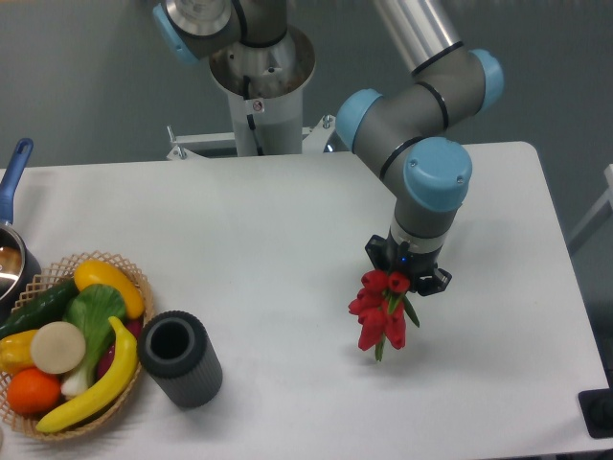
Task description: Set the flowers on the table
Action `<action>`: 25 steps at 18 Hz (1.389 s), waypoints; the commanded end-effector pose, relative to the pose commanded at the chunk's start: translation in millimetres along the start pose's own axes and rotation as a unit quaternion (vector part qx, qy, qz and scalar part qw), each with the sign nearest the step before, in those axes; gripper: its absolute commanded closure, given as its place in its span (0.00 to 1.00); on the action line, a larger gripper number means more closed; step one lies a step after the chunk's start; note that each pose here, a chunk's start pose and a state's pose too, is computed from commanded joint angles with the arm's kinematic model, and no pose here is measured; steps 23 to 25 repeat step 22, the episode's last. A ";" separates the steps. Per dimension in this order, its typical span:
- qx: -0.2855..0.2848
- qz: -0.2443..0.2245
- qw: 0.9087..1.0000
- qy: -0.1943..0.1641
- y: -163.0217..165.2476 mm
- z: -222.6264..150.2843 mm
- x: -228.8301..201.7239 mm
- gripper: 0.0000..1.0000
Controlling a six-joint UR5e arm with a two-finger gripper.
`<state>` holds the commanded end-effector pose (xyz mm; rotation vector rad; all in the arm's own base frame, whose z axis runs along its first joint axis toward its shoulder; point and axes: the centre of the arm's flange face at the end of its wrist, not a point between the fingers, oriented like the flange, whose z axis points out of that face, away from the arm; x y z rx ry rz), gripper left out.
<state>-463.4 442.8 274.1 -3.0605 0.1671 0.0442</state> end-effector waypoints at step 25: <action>0.022 -0.015 0.998 -0.061 46.4 -44.3 -30.8 0.00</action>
